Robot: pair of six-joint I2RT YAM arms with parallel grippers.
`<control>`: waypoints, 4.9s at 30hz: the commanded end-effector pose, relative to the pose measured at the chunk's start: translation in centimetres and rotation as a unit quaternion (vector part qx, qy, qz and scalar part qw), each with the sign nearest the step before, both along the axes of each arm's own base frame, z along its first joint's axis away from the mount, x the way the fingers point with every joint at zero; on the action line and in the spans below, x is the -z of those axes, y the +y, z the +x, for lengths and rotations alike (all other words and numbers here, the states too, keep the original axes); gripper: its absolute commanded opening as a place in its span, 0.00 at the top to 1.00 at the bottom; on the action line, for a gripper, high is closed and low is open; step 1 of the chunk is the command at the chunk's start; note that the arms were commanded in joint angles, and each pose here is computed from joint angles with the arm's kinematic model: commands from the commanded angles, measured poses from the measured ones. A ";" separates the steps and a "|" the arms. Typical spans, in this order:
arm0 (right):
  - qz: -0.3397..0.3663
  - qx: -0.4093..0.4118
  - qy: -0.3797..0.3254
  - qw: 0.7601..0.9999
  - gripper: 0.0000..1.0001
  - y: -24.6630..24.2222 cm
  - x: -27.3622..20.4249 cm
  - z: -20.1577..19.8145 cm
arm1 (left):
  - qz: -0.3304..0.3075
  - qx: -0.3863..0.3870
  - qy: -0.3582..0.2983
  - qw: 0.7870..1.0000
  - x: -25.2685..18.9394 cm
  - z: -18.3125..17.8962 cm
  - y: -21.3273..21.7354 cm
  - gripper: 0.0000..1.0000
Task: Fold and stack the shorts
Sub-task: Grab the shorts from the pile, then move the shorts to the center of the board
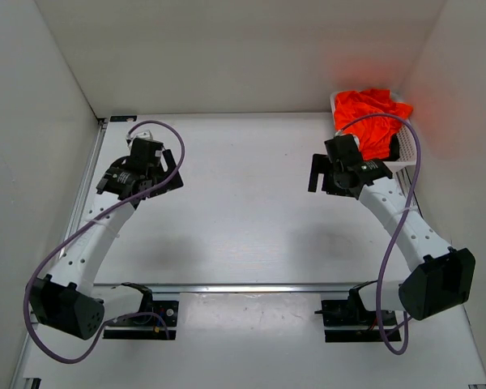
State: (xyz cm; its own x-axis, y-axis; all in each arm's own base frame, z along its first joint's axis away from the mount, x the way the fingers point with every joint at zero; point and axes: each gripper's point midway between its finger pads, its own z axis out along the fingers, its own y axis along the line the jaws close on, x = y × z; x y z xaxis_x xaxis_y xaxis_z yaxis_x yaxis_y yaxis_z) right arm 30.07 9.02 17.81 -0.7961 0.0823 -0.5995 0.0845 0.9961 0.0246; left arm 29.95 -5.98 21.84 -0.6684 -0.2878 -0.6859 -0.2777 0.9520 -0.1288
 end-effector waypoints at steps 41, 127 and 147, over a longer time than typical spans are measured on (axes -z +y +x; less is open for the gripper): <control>0.041 0.085 -0.180 0.979 1.00 -7.6 -13.2 21.4 | 0.016 0.047 0.032 0.998 -0.9 -0.8 -0.4 0.00; 0.243 -0.326 -0.385 0.829 1.00 9.6 -35.8 3.0 | -0.082 -0.083 -0.094 0.989 -14.7 0.1 6.8 0.00; 0.175 -0.014 -0.002 0.984 0.44 2.2 -1.4 1.9 | -0.188 0.094 0.180 0.961 5.4 -6.7 -7.8 0.30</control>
